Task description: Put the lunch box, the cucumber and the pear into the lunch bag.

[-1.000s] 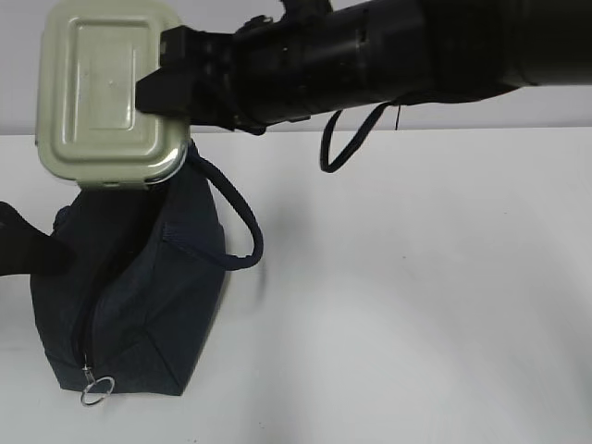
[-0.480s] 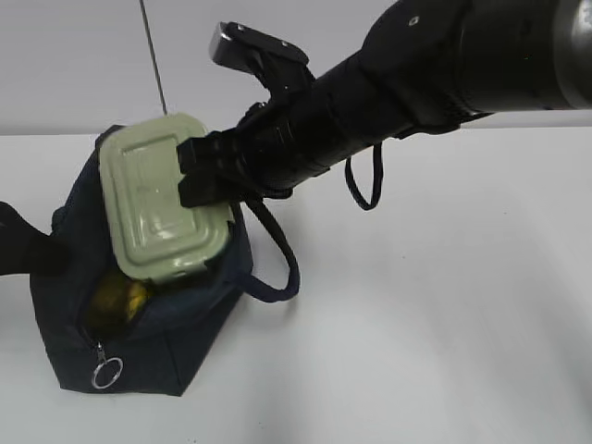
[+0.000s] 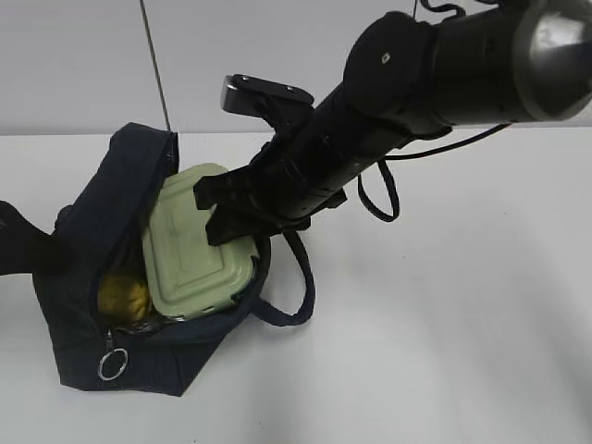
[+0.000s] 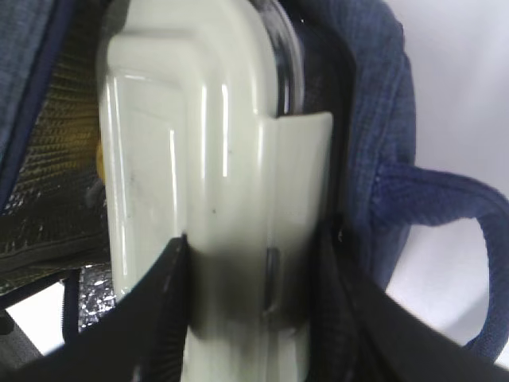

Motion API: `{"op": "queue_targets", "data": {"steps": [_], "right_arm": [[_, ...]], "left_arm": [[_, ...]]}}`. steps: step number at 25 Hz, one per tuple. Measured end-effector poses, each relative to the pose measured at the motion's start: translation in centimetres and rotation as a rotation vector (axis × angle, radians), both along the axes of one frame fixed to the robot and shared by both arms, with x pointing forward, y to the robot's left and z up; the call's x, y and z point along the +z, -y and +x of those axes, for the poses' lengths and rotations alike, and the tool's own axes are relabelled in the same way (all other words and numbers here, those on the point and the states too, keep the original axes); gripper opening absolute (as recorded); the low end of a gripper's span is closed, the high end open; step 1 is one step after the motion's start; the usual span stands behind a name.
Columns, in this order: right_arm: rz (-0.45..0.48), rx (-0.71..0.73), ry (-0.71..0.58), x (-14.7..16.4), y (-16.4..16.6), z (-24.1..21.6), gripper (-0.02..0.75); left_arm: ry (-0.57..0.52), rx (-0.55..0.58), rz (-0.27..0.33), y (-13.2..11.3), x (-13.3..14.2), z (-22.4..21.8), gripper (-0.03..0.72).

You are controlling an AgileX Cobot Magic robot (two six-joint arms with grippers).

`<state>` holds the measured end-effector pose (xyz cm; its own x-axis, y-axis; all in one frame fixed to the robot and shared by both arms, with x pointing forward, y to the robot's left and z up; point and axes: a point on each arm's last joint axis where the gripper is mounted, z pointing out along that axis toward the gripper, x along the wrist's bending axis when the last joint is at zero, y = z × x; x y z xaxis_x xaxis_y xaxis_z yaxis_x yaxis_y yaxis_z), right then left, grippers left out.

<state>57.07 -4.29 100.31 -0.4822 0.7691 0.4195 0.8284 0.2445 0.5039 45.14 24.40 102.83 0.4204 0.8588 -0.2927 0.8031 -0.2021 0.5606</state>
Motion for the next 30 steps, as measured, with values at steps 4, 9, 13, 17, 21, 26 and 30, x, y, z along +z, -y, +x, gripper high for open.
{"op": "queue_targets", "data": {"steps": [4, 9, 13, 17, 21, 26, 30], "right_arm": [[-0.005, 0.028, 0.011, -0.2, -1.3, 0.3, 0.298], [0.011, 0.085, 0.050, 1.0, -3.3, 0.4, 0.322], [0.014, 0.105, 0.037, 1.0, -4.0, 0.7, 0.405], [0.027, 0.118, 0.051, 1.4, -4.2, 0.8, 0.442], [0.037, 0.150, 0.093, 2.4, -4.6, 1.0, 0.461], [0.038, 0.188, 0.093, 3.2, -4.7, 0.8, 0.466], [0.032, 0.238, 0.114, 4.7, -4.5, 0.3, 0.467]], "left_arm": [[0.000, -0.002, 0.004, 0.0, 0.0, 0.0, 0.001], [0.001, -0.003, 0.007, 0.0, 0.0, 0.0, 0.001], [0.001, -0.002, 0.007, 0.0, 0.0, 0.0, 0.001], [0.001, -0.003, 0.007, 0.0, 0.0, 0.0, 0.001], [0.000, -0.003, 0.006, 0.0, 0.0, 0.0, 0.001], [0.000, -0.004, 0.005, 0.0, 0.0, 0.0, 0.001], [0.000, -0.004, 0.005, 0.0, 0.0, 0.0, 0.001]]}}
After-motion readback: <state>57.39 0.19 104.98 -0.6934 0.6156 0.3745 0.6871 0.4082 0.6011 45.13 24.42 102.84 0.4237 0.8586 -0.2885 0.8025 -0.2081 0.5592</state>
